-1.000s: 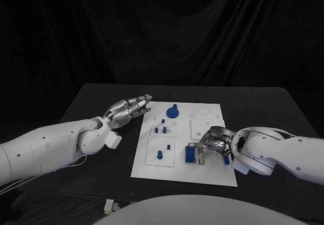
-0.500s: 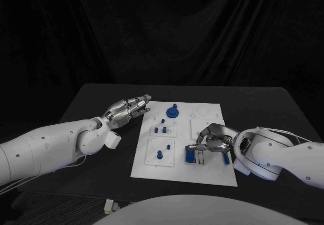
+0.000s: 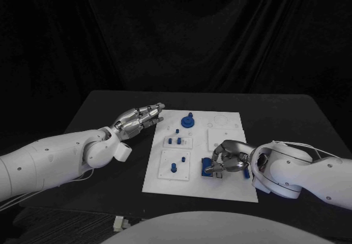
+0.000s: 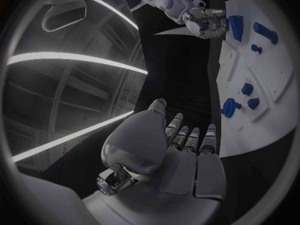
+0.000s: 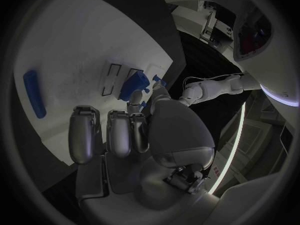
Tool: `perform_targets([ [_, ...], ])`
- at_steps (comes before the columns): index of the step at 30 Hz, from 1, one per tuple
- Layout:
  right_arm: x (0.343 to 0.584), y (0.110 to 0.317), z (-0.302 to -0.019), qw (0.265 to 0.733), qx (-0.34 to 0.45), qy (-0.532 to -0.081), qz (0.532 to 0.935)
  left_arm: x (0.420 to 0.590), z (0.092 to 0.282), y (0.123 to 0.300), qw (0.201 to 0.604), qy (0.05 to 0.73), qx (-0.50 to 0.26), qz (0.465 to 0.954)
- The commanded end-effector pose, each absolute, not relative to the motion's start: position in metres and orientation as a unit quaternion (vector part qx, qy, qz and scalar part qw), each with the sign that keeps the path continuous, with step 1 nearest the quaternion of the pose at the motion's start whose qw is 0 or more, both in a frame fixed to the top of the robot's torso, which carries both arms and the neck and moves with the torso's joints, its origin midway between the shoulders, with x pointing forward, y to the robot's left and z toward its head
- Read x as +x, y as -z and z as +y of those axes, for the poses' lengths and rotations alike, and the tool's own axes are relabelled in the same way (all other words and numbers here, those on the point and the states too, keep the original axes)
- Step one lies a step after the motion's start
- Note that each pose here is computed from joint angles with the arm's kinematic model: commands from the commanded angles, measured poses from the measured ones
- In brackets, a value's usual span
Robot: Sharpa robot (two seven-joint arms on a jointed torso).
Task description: Assemble the parts on the task board
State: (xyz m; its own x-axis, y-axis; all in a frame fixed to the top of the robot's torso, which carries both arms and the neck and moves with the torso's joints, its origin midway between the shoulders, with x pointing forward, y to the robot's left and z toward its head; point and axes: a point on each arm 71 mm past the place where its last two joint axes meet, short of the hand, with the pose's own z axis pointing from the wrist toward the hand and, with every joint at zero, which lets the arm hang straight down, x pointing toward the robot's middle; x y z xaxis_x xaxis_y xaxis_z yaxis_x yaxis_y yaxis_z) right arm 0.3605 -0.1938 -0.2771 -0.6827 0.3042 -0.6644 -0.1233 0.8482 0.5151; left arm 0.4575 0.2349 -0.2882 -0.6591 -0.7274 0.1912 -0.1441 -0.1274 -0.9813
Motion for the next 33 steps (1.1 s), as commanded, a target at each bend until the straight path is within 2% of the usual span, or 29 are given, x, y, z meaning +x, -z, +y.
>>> perform_targets([
  [1, 0.3588, 0.2815, -0.1943, 0.393, 0.027, -0.254, 0.883, 0.4566, 0.2327, 0.2875, 0.213, 0.672, -0.349, 0.618],
  [21, 0.3634, 0.2827, -0.1957, 0.416, 0.037, -0.258, 0.871, 0.4564, 0.2319, 0.2884, 0.210, 0.672, -0.349, 0.619],
  [33, 0.3621, 0.2857, -0.1945, 0.403, 0.030, -0.251, 0.880, 0.4560, 0.2326, 0.2895, 0.208, 0.670, -0.350, 0.620],
])
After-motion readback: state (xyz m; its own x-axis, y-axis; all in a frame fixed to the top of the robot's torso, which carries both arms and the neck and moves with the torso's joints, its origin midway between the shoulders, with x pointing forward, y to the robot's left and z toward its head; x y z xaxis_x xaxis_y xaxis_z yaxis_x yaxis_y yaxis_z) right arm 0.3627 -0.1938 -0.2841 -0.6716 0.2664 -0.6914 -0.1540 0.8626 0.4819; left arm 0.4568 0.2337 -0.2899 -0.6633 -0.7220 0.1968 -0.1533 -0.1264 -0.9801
